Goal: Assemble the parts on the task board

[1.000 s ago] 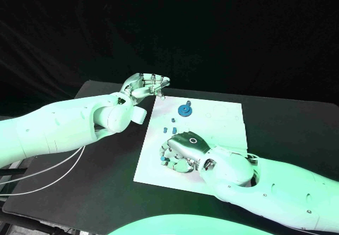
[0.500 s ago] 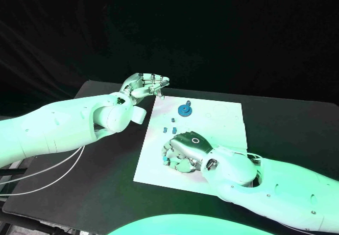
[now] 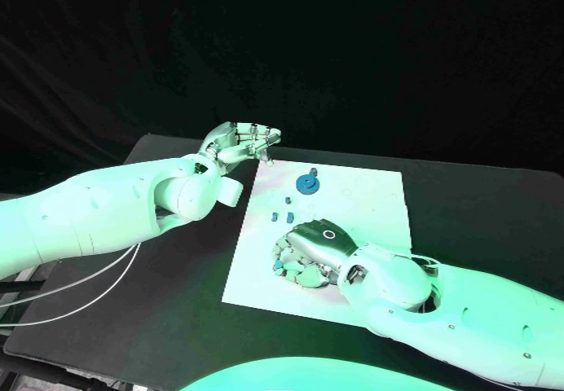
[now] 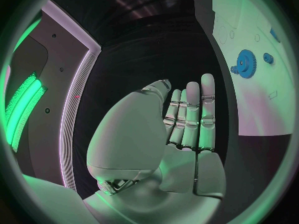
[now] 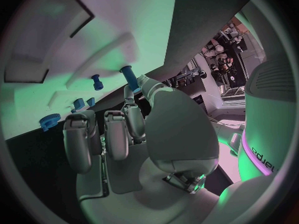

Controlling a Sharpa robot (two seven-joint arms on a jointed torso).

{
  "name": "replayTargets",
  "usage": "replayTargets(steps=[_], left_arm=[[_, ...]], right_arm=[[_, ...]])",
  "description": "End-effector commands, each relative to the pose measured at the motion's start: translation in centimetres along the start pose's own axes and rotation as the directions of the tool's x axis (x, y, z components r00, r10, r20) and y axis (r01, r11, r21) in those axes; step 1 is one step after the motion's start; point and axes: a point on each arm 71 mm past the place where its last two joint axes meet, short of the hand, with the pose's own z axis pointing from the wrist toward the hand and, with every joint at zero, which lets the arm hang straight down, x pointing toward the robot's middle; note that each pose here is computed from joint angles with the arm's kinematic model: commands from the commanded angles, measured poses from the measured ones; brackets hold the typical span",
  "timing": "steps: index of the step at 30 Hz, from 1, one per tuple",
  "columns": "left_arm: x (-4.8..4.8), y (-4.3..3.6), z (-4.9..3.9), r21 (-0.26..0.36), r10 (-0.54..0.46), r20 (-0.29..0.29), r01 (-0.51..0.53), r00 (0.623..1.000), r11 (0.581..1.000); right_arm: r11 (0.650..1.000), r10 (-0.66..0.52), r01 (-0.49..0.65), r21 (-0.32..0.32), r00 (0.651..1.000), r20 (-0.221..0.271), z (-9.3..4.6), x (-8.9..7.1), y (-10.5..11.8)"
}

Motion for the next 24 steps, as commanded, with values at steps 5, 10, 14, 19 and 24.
replayTargets(steps=[5, 10, 14, 19, 24], left_arm=[[0.13, -0.09, 0.03, 0.006, -0.008, -0.010, 0.009, 1.000, 1.000], [0.10, -0.10, 0.02, 0.006, -0.008, -0.009, 0.008, 1.000, 1.000], [0.10, -0.10, 0.02, 0.006, -0.008, -0.009, 0.008, 1.000, 1.000], [0.08, -0.09, 0.02, 0.006, -0.008, -0.009, 0.008, 1.000, 1.000], [0.06, -0.10, 0.00, 0.006, -0.008, -0.010, 0.008, 1.000, 1.000]], right_arm=[[1.000, -0.008, 0.008, -0.003, 1.000, 0.002, 0.0, 0.1, 0.0], [1.000, -0.004, 0.004, 0.000, 1.000, 0.011, -0.1, 0.0, -0.1], [1.000, 0.001, -0.001, 0.000, 1.000, 0.030, -0.2, -0.1, -0.1], [1.000, 0.023, -0.022, -0.011, 0.995, 0.094, -0.8, -0.8, -0.2], [0.996, 0.085, -0.087, 0.001, 0.980, 0.182, -2.6, -2.5, -1.5]])
